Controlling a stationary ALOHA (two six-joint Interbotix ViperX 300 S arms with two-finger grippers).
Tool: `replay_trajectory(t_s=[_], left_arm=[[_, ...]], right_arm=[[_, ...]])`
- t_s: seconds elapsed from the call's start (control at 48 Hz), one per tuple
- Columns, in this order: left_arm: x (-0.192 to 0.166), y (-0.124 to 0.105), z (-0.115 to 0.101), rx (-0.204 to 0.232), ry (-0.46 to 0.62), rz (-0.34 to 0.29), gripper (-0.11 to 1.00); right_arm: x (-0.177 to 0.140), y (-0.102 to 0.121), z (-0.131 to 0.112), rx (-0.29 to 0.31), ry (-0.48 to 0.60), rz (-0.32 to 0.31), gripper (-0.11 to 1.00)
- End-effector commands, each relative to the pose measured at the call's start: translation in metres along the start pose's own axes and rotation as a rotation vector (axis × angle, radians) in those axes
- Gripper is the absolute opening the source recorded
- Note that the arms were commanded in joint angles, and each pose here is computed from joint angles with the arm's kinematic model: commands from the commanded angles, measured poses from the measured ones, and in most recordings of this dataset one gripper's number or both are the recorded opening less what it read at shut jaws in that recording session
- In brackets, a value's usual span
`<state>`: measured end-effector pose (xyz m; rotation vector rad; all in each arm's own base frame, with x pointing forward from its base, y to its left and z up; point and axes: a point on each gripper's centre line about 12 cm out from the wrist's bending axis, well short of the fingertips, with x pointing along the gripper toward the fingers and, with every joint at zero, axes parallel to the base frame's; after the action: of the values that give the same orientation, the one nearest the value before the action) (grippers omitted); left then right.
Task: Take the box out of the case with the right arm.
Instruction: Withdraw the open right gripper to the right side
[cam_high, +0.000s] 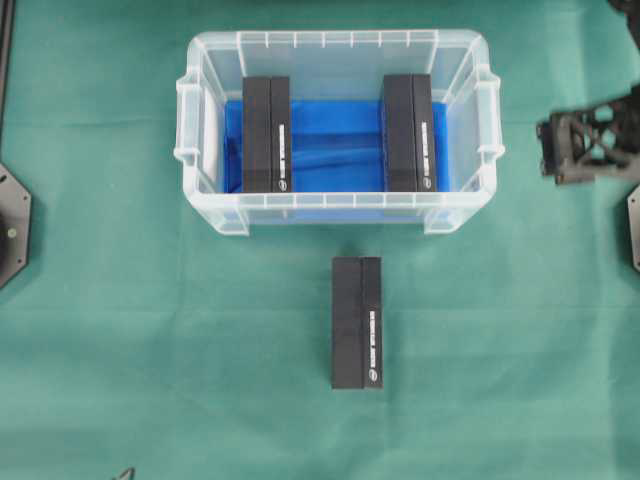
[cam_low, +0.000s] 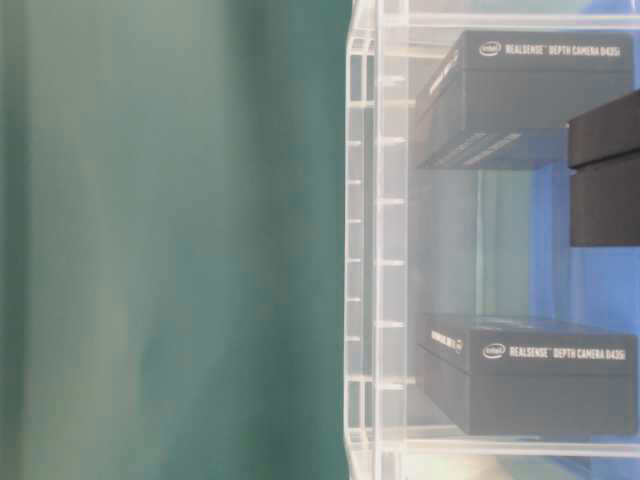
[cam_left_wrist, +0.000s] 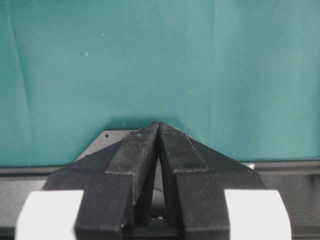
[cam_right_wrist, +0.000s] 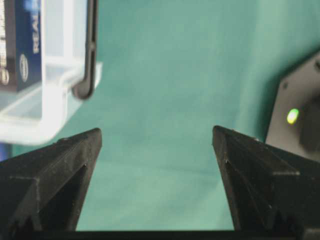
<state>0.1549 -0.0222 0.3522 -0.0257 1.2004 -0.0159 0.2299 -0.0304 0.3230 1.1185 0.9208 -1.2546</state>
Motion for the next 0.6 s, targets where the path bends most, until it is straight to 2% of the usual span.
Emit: replay_trajectory(t_s=[0.0,0.229,0.583], left_arm=[[-0.002,0.000,0.003,0.003,-0.006,0.001,0.00],[-0.002,0.000,0.002,0.002,-0.008,0.001,0.00],[-0.002,0.000,0.002,0.002,-0.006,0.001,0.00]], right_arm=[[0.000,0.000,0.019,0.016,-0.015,0.016,0.88],[0.007,-0.003,0.048,0.012,-0.026,0.021,0.88],[0.009,-0.001,0.049,0.010,-0.014,0.024,0.88]])
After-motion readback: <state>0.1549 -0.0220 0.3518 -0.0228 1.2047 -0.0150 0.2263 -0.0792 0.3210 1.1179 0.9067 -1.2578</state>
